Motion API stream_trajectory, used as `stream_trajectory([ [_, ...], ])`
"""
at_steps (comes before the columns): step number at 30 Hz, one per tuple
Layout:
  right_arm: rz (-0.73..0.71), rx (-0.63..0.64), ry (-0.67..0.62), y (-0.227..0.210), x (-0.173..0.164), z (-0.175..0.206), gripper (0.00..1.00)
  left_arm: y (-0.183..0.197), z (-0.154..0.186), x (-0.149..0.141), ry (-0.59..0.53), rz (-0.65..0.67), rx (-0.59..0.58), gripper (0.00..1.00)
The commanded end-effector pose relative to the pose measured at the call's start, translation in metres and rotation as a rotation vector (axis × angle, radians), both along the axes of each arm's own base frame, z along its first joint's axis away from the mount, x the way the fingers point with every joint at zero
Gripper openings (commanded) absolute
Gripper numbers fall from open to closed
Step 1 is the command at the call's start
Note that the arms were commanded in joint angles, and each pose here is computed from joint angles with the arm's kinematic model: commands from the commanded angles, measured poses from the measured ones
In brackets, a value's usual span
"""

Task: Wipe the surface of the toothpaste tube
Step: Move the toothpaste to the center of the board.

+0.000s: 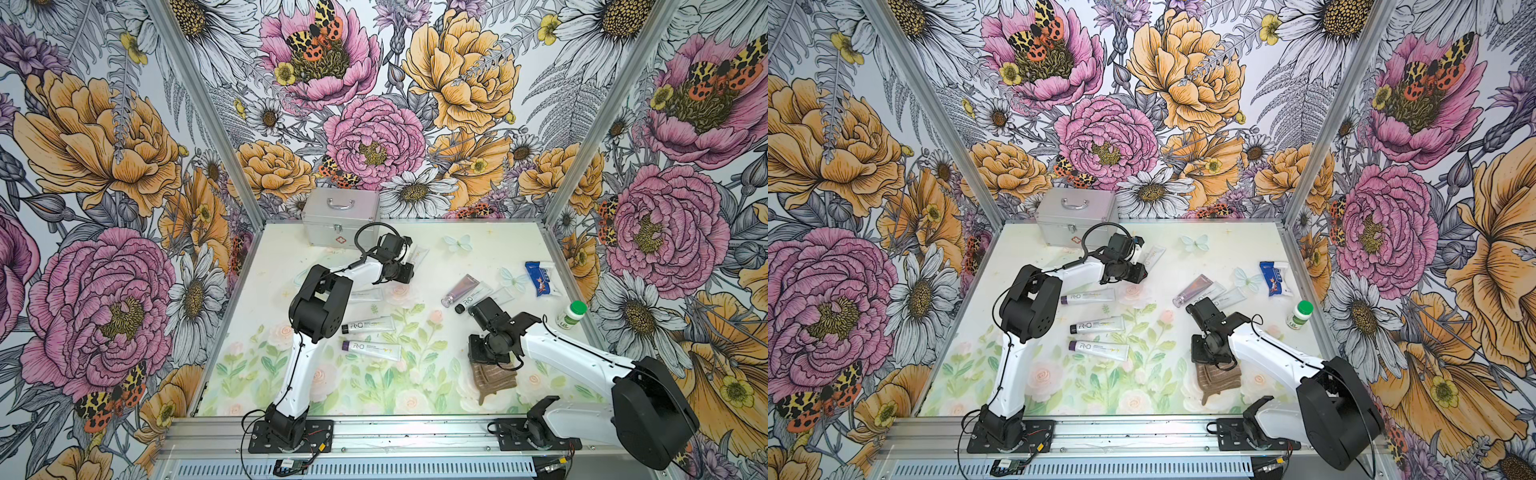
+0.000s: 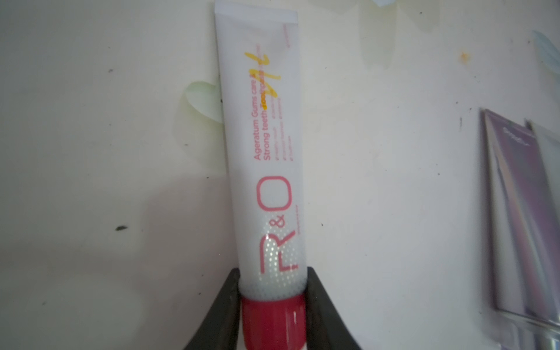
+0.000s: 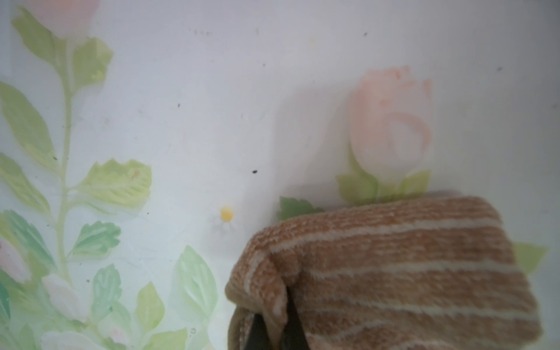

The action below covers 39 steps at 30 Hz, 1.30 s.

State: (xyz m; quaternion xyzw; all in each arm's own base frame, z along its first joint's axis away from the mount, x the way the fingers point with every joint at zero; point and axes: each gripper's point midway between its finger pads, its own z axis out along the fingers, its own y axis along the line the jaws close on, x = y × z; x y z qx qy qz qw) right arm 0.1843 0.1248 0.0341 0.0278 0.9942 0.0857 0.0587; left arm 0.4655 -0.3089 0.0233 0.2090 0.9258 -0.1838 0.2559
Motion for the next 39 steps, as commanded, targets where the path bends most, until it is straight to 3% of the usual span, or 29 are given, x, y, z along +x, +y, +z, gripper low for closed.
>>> stream_trajectory([
  [1,0.003,0.016,-0.024,0.005,0.006,0.005,0.0,0.001,0.003,-0.027,0.017,-0.007,0.018,0.31],
  [16,0.043,0.002,-0.037,0.014,0.026,0.01,0.0,-0.01,0.003,-0.164,0.0,-0.117,0.091,0.32],
  [31,0.021,0.056,-0.056,0.011,0.04,0.022,0.0,-0.037,0.015,-0.261,-0.03,-0.307,0.096,0.35],
  [39,0.044,0.15,-0.044,0.022,0.031,0.03,0.0,-0.053,0.001,-0.286,-0.02,-0.379,0.079,0.35],
])
